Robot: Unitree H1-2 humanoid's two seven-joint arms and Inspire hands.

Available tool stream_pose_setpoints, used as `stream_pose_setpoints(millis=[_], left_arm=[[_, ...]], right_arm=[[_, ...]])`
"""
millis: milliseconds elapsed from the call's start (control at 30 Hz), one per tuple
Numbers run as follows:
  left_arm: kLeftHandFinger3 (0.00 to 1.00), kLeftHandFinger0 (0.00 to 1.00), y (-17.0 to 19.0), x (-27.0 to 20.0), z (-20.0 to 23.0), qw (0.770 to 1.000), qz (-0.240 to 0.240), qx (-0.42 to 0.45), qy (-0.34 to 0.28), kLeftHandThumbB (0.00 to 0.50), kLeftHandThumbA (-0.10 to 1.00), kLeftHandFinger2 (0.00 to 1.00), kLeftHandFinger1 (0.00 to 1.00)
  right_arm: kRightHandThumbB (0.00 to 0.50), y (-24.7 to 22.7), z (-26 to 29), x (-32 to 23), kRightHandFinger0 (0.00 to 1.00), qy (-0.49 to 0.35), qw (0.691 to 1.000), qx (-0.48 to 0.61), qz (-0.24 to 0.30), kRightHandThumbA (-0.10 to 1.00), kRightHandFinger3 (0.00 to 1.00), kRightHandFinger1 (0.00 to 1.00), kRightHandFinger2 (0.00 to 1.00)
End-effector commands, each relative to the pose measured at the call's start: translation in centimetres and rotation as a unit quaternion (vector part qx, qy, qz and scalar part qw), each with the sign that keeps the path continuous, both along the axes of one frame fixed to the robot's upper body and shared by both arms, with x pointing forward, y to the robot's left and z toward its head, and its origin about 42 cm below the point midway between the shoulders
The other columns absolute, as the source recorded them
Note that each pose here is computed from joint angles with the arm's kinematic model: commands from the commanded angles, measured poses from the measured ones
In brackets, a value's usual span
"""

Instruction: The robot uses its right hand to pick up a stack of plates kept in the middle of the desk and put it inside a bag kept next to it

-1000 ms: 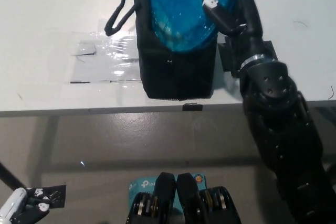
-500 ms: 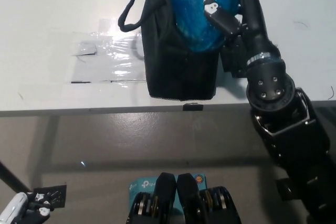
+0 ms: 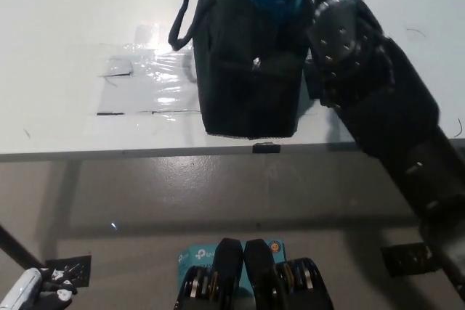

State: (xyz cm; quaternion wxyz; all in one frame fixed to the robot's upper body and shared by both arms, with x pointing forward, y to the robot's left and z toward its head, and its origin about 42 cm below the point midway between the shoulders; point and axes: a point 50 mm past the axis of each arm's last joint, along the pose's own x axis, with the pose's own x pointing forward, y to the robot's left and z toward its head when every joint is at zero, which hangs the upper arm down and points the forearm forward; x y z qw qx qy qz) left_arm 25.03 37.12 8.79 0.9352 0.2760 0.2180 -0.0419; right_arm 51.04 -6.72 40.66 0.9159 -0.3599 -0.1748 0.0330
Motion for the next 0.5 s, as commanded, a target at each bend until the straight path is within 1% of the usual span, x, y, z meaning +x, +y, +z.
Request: stream_pose_setpoints(millis=[0,33,67,100,133,167,200,233,267,300,333,367,400,433,467], left_arm=[[0.78,0.64,-0.2,0.0,0.4,1.000,-0.014,0.012,-0.008,0.088,-0.10,0.75,0.65],[0.77,0.63,-0.1,0.0,0.4,1.000,-0.015,0.012,-0.008,0.090,-0.10,0.74,0.64],[0.77,0.62,-0.1,0.0,0.3,1.000,-0.015,0.011,-0.009,0.091,-0.10,0.74,0.64],[0.77,0.62,0.0,0.0,0.3,1.000,-0.015,0.010,-0.008,0.091,-0.10,0.74,0.64],[0.77,0.62,0.0,0.0,0.3,1.000,-0.015,0.010,-0.008,0.093,-0.10,0.74,0.64],[0.78,0.63,-0.1,-0.1,0.3,1.000,-0.014,0.010,-0.007,0.090,-0.10,0.74,0.64],[0.78,0.63,-0.1,-0.1,0.3,1.000,-0.013,0.010,-0.007,0.090,-0.10,0.74,0.64],[0.78,0.63,-0.1,-0.3,0.3,1.000,-0.014,0.011,-0.005,0.092,-0.10,0.74,0.64],[0.79,0.64,-0.1,-0.3,0.3,1.000,-0.014,0.011,-0.003,0.081,-0.10,0.75,0.65],[0.79,0.65,-0.1,-0.2,0.3,1.000,-0.017,0.013,-0.004,0.080,-0.10,0.75,0.66],[0.79,0.65,-0.1,-0.3,0.3,1.000,-0.016,0.013,-0.004,0.079,-0.10,0.75,0.66],[0.79,0.65,0.0,-0.3,0.3,1.000,-0.013,0.005,-0.004,0.084,-0.10,0.75,0.66],[0.78,0.64,0.0,-0.3,0.2,1.000,-0.013,0.004,-0.005,0.084,-0.10,0.74,0.65],[0.77,0.62,-0.1,-0.4,0.2,1.000,-0.013,0.004,-0.004,0.085,-0.10,0.73,0.64],[0.77,0.62,-0.1,-0.4,0.2,1.000,-0.012,0.002,-0.004,0.082,-0.10,0.73,0.64]], right_arm=[[0.298,2.1,2.8,0.0,0.00,-0.027,1.000,-0.009,0.004,-0.10,0.19,0.00,0.37],[0.289,2.1,2.2,0.1,0.00,-0.018,1.000,0.000,-0.001,-0.10,0.17,0.00,0.40],[0.251,2.0,1.3,0.4,0.00,-0.004,1.000,0.010,-0.009,-0.10,0.20,0.02,0.43],[0.214,1.9,0.9,0.6,0.00,0.001,1.000,0.010,-0.015,-0.10,0.21,0.04,0.46],[0.187,1.7,0.4,0.8,0.00,0.012,1.000,0.020,-0.019,-0.10,0.10,0.07,0.47],[0.168,1.4,-0.3,1.1,0.00,0.025,0.999,0.026,-0.029,-0.10,0.04,0.10,0.49],[0.157,1.3,-0.5,1.3,0.00,0.029,0.999,0.027,-0.034,-0.10,0.14,0.14,0.51],[0.139,1.1,-1.2,1.5,0.00,0.036,0.998,0.022,-0.042,-0.10,0.27,0.16,0.51],[0.113,0.7,-2.2,1.7,0.00,0.051,0.997,0.034,-0.054,-0.10,0.54,0.20,0.57],[0.158,0.2,-3.2,1.8,0.00,0.065,0.995,0.048,-0.063,-0.10,0.48,0.15,0.49],[0.196,0.3,-3.2,1.8,0.00,0.066,0.995,0.048,-0.063,-0.10,0.40,0.11,0.44],[0.161,-0.1,-4.7,2.0,0.00,0.081,0.991,0.059,-0.089,-0.10,0.33,0.09,0.41],[0.143,-0.2,-5.1,2.1,0.00,0.088,0.989,0.063,-0.097,-0.10,0.34,0.09,0.42],[0.046,-0.2,-5.5,2.1,0.00,0.094,0.987,0.069,-0.111,-0.10,0.41,0.10,0.43],[0.004,-0.3,-5.9,2.3,0.00,0.101,0.985,0.074,-0.121,-0.10,0.52,0.12,0.45]])
